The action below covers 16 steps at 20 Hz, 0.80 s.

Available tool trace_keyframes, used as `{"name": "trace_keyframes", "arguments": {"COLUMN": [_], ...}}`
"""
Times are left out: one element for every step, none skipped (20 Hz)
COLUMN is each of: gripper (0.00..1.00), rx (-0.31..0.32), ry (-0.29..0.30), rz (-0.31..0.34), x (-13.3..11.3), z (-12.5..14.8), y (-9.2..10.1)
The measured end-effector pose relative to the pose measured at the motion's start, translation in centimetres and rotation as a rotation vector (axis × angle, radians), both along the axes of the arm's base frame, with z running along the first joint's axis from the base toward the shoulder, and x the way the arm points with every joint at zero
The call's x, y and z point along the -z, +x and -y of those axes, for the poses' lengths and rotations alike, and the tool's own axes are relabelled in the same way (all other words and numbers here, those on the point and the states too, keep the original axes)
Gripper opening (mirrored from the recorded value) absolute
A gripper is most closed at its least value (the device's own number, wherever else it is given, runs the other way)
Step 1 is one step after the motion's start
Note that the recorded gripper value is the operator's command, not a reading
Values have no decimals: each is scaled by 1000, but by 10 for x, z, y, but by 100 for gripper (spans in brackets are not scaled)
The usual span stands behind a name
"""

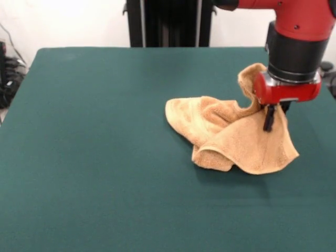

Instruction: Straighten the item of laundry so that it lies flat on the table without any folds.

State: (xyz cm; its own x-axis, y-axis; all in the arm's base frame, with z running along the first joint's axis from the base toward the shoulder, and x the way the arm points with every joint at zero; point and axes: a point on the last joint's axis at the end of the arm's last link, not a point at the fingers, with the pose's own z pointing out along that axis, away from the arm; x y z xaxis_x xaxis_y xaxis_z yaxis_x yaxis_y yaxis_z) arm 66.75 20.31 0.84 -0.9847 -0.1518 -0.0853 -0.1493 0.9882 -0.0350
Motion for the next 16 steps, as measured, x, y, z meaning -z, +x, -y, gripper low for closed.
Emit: {"name": "trace_keyframes", "arguments": {"gripper": [0, 0, 0, 0, 0, 0, 0, 0, 0, 0, 0, 0, 0, 0, 0, 0], "rx": [0, 1, 1, 1, 4, 6, 8, 10, 12, 12, 15, 15, 18, 18, 19, 20], "ry": [1, 2, 3, 4, 8, 11, 14, 16, 20, 20, 24, 26, 32, 34, 35, 37], "rz": [2, 4, 4, 5, 6, 8, 11, 14, 17, 17, 22, 24, 32, 35, 37, 39], "x": [0, 0, -1, -1, -3, -4, -6, -8, -11, -11, -15, -17, -22, -25, -27, -28], "z": [-1, -2, -3, -3, -6, -8, -9, -11, -13, -13, -16, -17, -21, -23, -25, -27], "y": [0, 0, 0, 1, 1, 2, 3, 4, 5, 5, 7, 7, 9, 10, 11, 11]}}
